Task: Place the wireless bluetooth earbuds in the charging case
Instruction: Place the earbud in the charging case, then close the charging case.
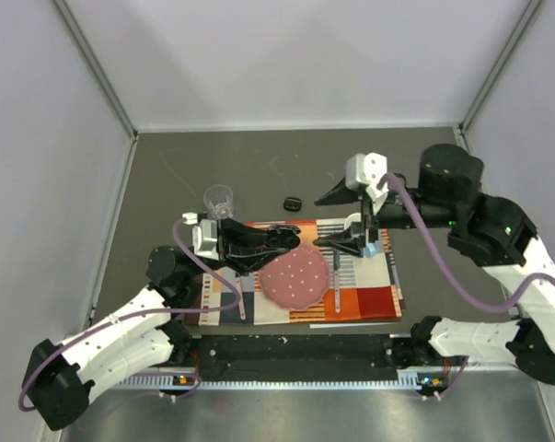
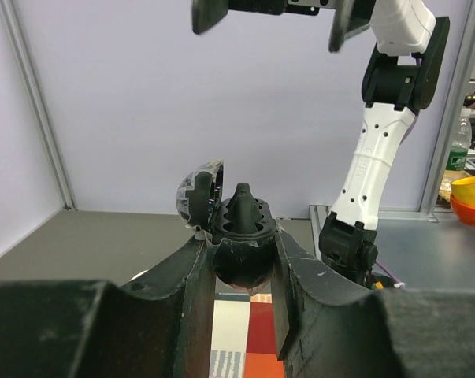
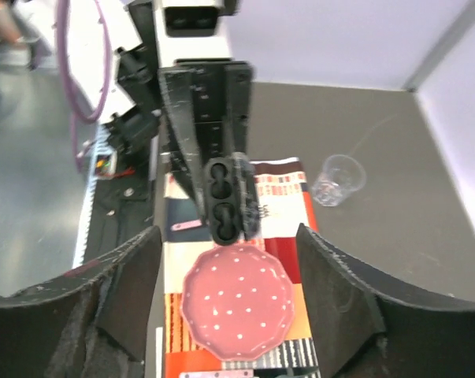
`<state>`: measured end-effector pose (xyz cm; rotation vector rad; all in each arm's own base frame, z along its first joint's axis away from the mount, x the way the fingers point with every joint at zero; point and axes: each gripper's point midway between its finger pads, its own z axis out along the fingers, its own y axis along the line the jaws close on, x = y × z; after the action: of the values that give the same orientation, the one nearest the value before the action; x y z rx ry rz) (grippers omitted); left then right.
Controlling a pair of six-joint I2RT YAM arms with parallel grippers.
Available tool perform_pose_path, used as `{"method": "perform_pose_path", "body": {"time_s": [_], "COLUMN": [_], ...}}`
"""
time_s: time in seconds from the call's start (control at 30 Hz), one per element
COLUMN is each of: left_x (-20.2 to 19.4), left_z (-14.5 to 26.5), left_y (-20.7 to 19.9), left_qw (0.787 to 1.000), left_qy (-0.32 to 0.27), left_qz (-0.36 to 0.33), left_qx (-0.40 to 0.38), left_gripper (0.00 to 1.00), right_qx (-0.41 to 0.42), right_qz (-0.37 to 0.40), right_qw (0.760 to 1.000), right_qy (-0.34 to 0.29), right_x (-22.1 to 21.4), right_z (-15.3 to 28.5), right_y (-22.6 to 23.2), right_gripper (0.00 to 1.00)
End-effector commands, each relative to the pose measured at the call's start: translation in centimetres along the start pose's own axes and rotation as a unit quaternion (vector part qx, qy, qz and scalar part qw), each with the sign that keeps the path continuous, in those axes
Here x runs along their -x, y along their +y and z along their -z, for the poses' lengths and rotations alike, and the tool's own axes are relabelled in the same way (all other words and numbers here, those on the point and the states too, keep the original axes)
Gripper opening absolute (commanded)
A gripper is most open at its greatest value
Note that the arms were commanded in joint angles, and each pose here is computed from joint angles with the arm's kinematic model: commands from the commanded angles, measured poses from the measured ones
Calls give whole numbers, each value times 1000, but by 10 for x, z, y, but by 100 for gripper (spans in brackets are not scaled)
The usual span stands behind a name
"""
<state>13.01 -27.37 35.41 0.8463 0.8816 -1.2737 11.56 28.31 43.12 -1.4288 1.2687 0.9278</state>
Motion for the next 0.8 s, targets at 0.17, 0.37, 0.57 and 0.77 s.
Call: {"method": "perform_pose_path", "body": {"time_s": [0.17,0.37,0.57,0.77], "left_x": [14,14,15,15], "left_z": [-2,-2,-1,-1], "left_y": [-3,-4,-3,4], "left_qw": [1000,1000,1000,999], "left_qy": [-18,-16,-16,-17], "left_qz": [-24,-20,-23,-24], "left_qx": [-7,-9,-4,15], "left_gripper": [0,0,0,0], "right_qx": [-246,-248,-231,-195], "right_qz": [-189,-252,-262,-267], "right_qw": [948,935,937,944], "right_qy": [-70,-38,-19,-7], "right_x": [14,-16,-31,-42], "right_z": [-9,-37,-48,-51], "right_y": [-89,-96,-90,-73], "right_gripper": [73,70,70,69]}}
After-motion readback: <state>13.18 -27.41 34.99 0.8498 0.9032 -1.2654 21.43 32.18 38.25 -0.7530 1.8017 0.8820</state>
